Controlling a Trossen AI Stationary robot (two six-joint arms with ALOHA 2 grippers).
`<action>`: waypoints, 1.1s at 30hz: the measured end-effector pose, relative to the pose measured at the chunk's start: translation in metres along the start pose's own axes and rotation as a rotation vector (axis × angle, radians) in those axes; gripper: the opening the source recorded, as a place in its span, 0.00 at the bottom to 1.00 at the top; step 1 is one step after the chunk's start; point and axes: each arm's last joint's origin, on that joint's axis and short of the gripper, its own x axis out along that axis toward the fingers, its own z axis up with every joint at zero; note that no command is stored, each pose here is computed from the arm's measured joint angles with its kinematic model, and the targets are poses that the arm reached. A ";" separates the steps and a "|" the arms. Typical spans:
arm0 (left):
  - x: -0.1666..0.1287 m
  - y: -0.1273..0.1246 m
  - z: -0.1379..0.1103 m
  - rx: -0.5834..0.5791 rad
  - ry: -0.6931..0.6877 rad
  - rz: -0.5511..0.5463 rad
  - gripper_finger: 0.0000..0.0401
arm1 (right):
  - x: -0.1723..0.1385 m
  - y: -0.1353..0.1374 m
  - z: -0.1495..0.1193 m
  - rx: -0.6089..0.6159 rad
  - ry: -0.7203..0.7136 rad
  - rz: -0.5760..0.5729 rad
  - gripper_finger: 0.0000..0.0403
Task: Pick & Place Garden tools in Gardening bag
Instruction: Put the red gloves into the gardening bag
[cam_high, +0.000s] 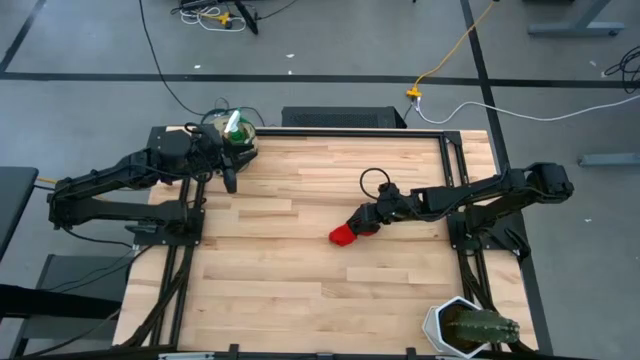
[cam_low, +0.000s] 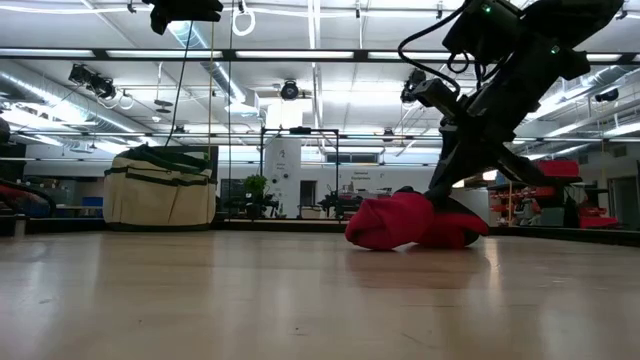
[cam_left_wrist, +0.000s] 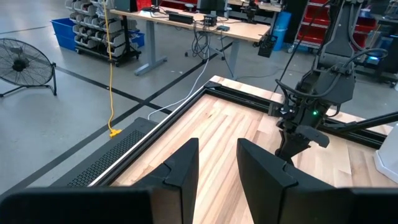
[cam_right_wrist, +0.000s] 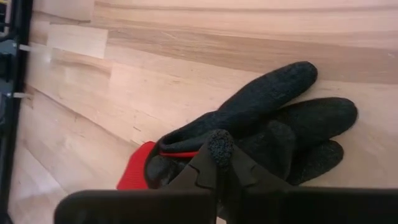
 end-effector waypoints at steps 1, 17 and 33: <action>0.000 0.000 0.000 0.000 0.000 0.000 0.29 | 0.000 0.001 0.000 0.001 -0.002 0.006 0.01; 0.000 0.000 0.000 0.000 0.000 0.000 0.29 | -0.003 0.023 0.006 -0.086 -0.076 0.234 0.01; 0.000 0.000 0.000 0.000 -0.001 0.000 0.29 | -0.022 0.059 0.019 -0.611 -0.407 0.557 0.00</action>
